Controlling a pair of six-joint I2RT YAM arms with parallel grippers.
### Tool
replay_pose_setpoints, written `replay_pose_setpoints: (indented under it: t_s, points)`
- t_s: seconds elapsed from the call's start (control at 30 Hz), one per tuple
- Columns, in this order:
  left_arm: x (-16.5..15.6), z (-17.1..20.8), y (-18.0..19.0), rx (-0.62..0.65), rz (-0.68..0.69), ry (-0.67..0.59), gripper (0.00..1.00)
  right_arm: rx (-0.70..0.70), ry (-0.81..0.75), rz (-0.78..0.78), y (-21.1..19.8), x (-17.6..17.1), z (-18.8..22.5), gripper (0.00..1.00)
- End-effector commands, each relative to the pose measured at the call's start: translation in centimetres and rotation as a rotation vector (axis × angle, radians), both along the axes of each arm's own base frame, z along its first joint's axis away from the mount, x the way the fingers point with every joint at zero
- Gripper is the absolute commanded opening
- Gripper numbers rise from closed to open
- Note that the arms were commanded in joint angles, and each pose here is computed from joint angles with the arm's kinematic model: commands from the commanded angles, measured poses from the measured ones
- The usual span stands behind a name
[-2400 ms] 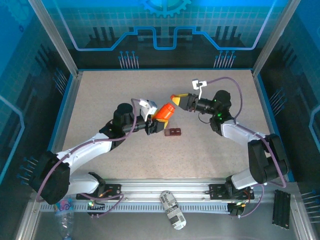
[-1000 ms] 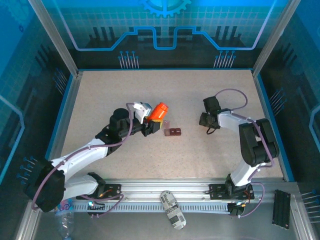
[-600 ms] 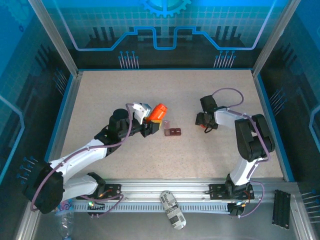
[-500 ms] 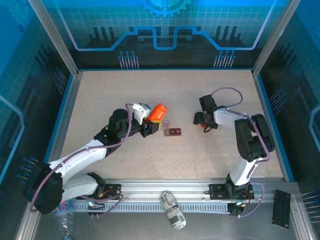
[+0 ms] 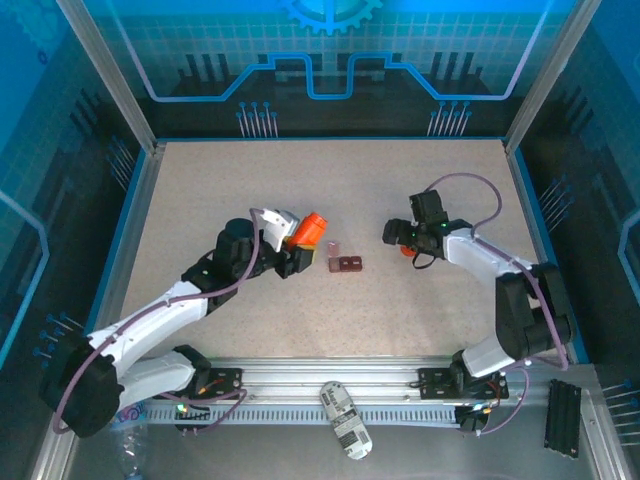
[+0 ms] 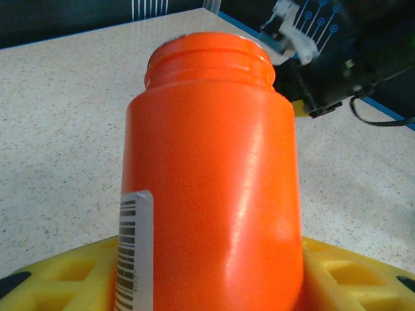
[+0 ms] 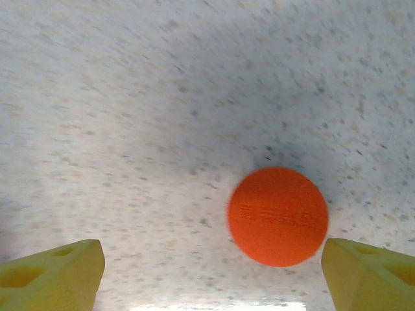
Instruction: Sort the pills into containers
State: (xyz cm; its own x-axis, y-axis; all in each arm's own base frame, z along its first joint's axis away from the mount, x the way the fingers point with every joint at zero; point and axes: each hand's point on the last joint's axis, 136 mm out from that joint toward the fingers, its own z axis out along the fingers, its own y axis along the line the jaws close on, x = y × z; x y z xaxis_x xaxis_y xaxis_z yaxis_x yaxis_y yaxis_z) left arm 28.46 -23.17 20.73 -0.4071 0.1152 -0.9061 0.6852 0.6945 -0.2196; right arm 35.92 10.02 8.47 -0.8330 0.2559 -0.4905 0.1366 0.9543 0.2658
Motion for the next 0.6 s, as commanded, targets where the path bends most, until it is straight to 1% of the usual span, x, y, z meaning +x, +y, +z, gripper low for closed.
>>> replay_pose_setpoints:
  t_s: [0.0,0.13,0.27,0.4,0.57]
  points:
    - [0.3,2.6,0.7,-0.009,0.042,-0.031,0.00,0.090,-0.032,0.114,2.4,-0.4,1.8,0.87]
    - [0.6,2.6,0.7,-0.012,0.058,-0.016,0.00,0.159,-0.041,0.242,4.9,-1.4,3.1,0.86]
    - [0.9,1.4,0.5,-0.001,0.059,0.003,0.00,0.214,-0.036,0.334,7.1,-2.5,3.5,0.85]
    - [1.1,-0.2,0.0,0.021,0.029,0.032,0.00,0.224,-0.046,0.359,7.9,-2.8,3.6,0.85]
    - [1.2,-1.9,-1.0,0.019,-0.011,0.061,0.00,0.222,-0.036,0.384,8.8,-3.0,2.7,0.84]
